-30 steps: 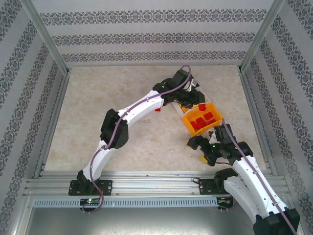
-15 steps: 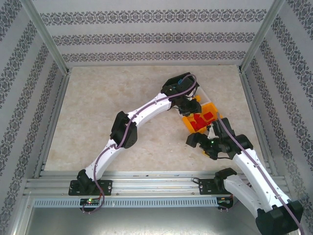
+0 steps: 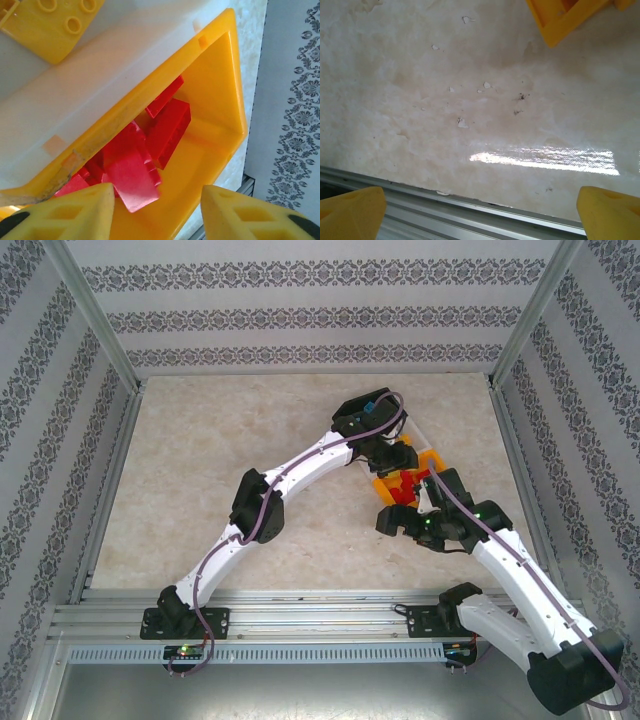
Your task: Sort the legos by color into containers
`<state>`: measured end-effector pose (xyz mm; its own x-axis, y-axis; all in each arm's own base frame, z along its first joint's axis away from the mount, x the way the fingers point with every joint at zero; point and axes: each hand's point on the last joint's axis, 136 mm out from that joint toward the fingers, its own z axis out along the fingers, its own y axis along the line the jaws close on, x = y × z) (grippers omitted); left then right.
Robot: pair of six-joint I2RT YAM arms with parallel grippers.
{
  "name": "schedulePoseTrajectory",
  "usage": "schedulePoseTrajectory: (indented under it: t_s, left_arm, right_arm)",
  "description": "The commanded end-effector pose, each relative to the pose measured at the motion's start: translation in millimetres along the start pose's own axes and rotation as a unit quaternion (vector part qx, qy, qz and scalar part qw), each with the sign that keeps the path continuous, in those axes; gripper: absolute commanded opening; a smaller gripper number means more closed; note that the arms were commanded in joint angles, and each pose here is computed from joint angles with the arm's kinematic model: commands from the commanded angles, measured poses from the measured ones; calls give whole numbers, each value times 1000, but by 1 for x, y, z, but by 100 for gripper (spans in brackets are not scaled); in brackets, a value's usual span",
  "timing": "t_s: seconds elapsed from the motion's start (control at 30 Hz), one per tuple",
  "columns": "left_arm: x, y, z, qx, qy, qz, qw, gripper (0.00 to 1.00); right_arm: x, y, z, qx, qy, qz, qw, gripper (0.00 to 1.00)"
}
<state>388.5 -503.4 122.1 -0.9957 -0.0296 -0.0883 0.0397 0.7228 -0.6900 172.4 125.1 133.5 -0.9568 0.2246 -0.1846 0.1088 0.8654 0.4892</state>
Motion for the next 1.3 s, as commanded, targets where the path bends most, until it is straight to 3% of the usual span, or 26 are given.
schedulePoseTrajectory:
  t_s: [0.0, 0.03, 0.07, 0.1, 0.4, 0.7, 0.9, 1.1, 1.27]
  left_arm:
    - [0, -25, -2, 32, -12, 23, 999, 58]
    - [-1, -26, -3, 33, -15, 26, 999, 64]
    - [-2, -28, -5, 33, -20, 28, 999, 79]
    - [-4, -29, -7, 34, -23, 31, 999, 99]
    - [-10, -41, -32, 28, -55, 66, 996, 100]
    - [-22, -23, -137, -112, -153, 127, 974, 100]
    - [-5, 0, -194, -195, -169, 151, 954, 100]
    - [18, 36, -228, -219, -176, 137, 950, 100]
    - [31, 94, -259, -152, -208, 23, 966, 100]
  right_arm:
    - [-2, -2, -5, 17, -4, -21, 1000, 98]
    - [-3, -1, -5, 17, -4, -22, 1000, 98]
    - [-3, -1, -5, 17, -5, -23, 1000, 98]
    - [-3, 0, -4, 16, -4, -23, 1000, 98]
    - [-2, -1, -4, 15, 0, -19, 1000, 98]
    - [-3, 13, -1, -17, 12, -17, 1000, 98]
    - [-6, 23, -1, -32, 17, -21, 999, 98]
    - [-29, 34, -7, -24, -2, -28, 999, 98]
    - [-55, 53, -7, -26, -11, -18, 999, 98]
